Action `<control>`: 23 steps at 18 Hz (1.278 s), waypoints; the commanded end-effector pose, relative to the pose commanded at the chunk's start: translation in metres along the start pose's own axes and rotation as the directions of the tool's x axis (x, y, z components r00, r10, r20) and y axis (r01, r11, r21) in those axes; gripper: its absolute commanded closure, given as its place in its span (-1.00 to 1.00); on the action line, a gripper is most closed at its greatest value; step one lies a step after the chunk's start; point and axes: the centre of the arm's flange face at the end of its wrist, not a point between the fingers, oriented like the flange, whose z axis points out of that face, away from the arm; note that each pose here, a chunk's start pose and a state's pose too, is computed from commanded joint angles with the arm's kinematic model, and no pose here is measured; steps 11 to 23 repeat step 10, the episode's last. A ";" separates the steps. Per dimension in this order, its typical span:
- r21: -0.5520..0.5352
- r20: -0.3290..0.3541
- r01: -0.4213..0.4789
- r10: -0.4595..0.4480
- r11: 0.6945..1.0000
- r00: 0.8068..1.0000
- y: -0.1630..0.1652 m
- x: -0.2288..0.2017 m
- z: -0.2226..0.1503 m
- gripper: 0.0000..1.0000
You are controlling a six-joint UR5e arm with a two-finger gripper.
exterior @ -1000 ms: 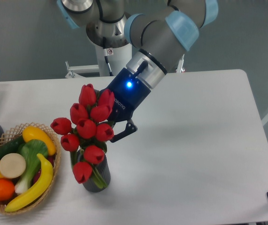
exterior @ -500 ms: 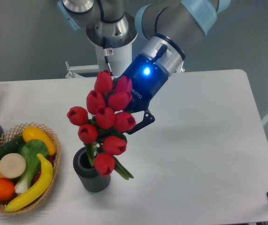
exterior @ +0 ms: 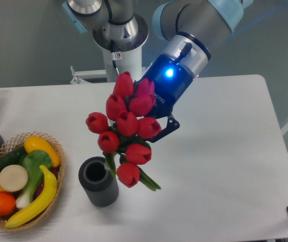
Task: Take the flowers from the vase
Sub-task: 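Lift the gripped tulips up and out of the grey vase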
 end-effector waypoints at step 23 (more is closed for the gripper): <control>0.010 -0.002 0.003 -0.003 1.000 1.000 0.002 -0.002 -0.005 0.08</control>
